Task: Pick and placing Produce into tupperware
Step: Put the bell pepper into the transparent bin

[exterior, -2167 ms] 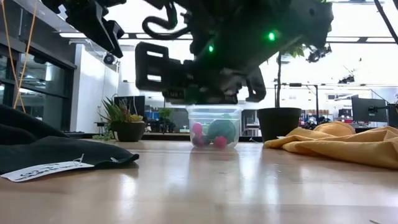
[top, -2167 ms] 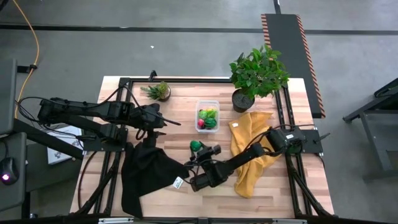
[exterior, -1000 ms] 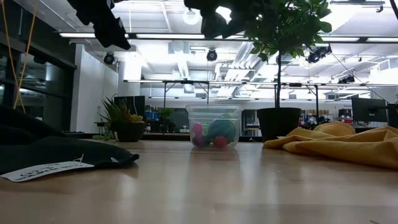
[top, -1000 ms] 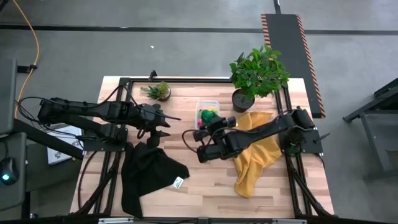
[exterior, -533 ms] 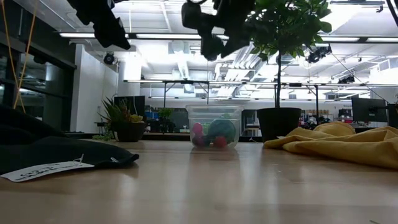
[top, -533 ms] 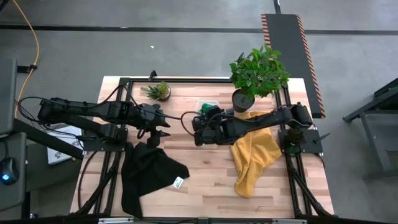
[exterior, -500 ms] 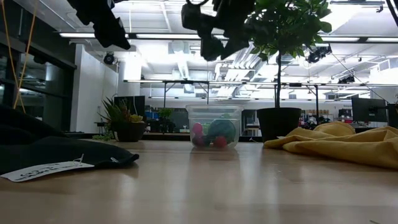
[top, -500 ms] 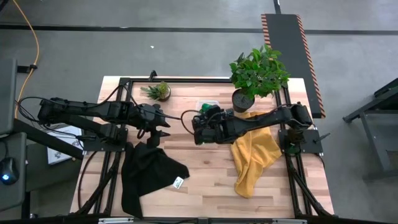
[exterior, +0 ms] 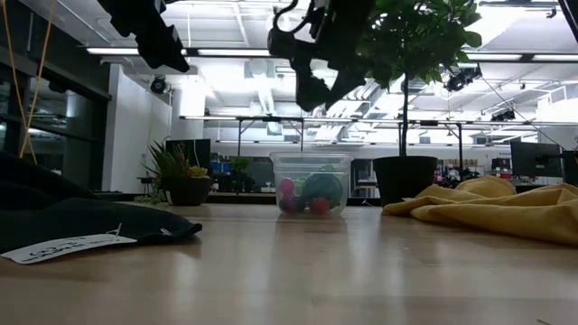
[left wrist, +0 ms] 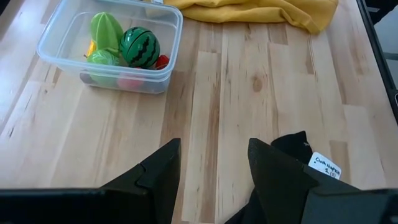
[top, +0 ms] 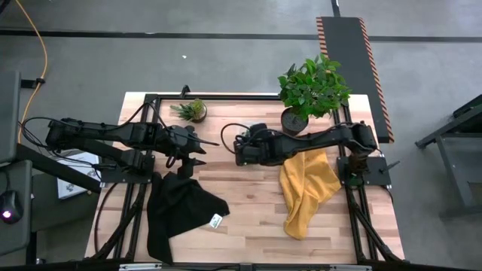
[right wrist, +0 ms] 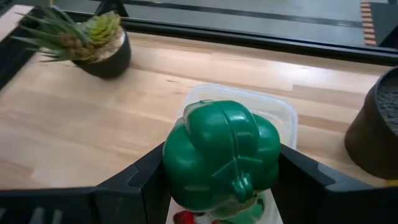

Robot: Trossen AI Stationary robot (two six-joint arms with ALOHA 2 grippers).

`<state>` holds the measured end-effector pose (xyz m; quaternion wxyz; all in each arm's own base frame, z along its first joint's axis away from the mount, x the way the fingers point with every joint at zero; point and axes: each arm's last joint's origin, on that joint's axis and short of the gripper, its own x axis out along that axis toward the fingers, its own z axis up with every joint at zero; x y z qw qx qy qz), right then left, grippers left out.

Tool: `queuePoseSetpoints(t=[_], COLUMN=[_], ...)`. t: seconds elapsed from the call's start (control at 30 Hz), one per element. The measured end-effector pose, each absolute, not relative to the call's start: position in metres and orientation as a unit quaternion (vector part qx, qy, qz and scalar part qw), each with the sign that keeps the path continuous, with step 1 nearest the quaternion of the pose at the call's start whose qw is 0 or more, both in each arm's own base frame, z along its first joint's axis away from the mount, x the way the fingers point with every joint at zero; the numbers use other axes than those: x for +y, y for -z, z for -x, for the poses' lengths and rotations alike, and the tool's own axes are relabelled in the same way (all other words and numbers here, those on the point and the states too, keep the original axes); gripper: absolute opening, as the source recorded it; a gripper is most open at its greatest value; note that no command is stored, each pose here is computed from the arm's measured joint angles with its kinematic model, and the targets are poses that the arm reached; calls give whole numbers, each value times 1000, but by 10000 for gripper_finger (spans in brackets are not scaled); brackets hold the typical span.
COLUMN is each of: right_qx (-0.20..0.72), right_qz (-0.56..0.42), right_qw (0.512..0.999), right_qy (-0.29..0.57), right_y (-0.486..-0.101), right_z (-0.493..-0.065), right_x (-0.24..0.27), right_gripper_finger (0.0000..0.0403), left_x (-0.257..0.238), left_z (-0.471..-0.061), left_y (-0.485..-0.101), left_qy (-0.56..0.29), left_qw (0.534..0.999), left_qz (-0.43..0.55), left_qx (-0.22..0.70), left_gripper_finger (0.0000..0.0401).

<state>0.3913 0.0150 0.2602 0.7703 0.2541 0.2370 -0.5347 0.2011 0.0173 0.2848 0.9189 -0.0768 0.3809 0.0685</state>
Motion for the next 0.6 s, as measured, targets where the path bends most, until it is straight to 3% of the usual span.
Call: queuePoseSetpoints(t=[0.6], right_qx=[236], right_qz=[-274], right_qw=[740], right_qy=[567], right_y=[-257], right_z=[-392], right_x=[-24], right_gripper_finger=[209], left_x=[17], left_z=[-201], left_y=[-285], left_qy=[-64], left_qw=[920], left_qz=[65], left_qx=[382], left_gripper_finger=[177])
